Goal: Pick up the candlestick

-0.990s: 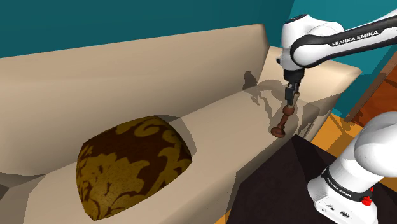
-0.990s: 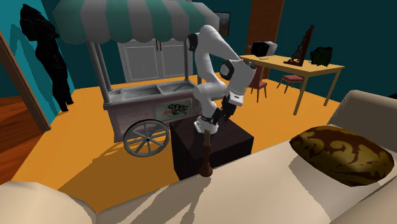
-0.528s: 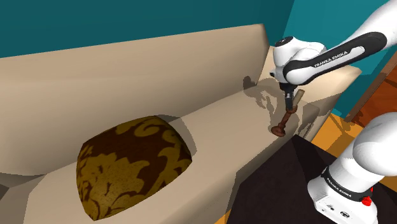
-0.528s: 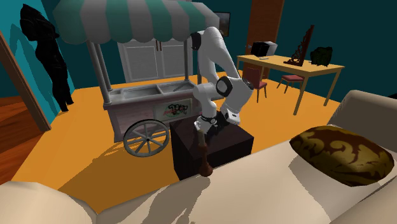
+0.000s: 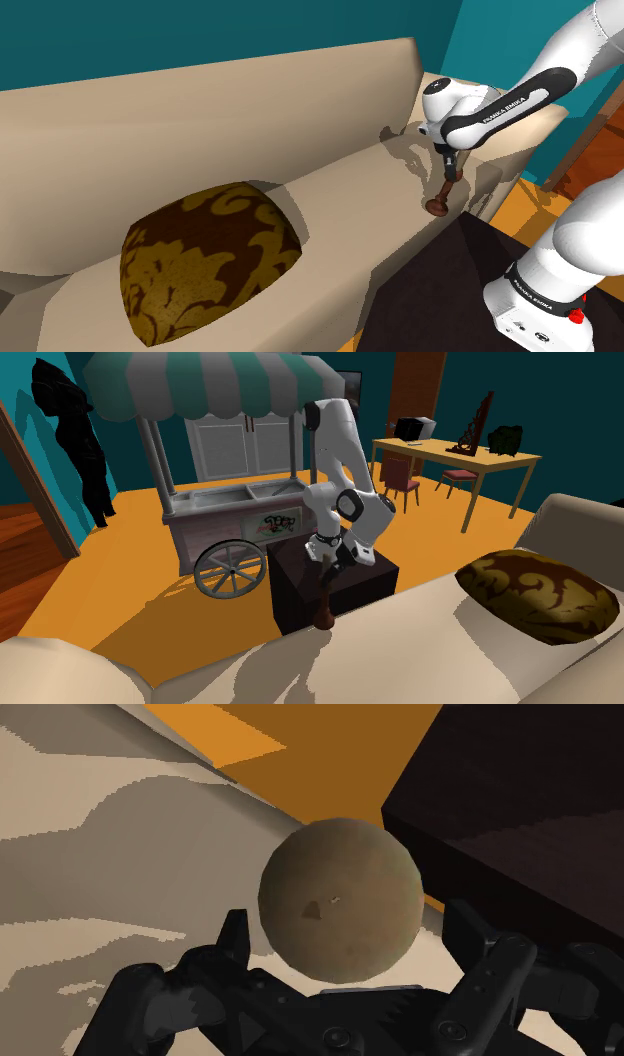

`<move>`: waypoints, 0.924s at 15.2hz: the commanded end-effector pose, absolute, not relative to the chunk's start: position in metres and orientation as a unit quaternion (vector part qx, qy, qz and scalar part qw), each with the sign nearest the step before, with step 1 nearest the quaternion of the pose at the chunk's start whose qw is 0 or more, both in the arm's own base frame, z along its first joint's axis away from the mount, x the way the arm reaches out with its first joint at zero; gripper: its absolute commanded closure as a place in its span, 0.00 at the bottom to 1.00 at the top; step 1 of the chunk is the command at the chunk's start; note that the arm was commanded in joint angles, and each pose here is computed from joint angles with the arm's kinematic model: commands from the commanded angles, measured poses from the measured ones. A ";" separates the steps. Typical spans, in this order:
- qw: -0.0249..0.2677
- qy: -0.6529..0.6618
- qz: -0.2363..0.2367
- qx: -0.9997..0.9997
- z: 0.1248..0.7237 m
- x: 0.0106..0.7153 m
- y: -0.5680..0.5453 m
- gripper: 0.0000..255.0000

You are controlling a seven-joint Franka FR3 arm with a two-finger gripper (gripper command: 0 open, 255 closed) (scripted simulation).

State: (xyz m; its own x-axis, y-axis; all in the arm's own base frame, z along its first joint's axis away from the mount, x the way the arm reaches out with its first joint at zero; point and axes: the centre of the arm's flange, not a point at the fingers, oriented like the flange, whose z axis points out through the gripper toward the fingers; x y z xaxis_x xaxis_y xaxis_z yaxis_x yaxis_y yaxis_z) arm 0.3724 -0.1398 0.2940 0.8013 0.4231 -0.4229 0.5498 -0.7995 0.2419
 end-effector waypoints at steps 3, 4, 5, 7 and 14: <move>0.179 0.261 -0.177 0.932 0.281 0.373 -0.139 0.00; 0.179 0.261 -0.177 0.932 0.281 0.373 -0.139 1.00; 0.179 0.261 -0.177 0.932 0.281 0.373 -0.139 1.00; 0.179 0.261 -0.177 0.932 0.281 0.373 -0.139 1.00; 0.179 0.261 -0.177 0.932 0.286 0.373 -0.139 1.00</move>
State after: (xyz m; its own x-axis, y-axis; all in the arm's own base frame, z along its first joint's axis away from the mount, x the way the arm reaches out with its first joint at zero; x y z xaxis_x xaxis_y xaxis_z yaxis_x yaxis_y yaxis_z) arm 0.3737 -0.1393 0.2837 0.8015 0.4234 -0.4224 0.5500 -0.7991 0.2427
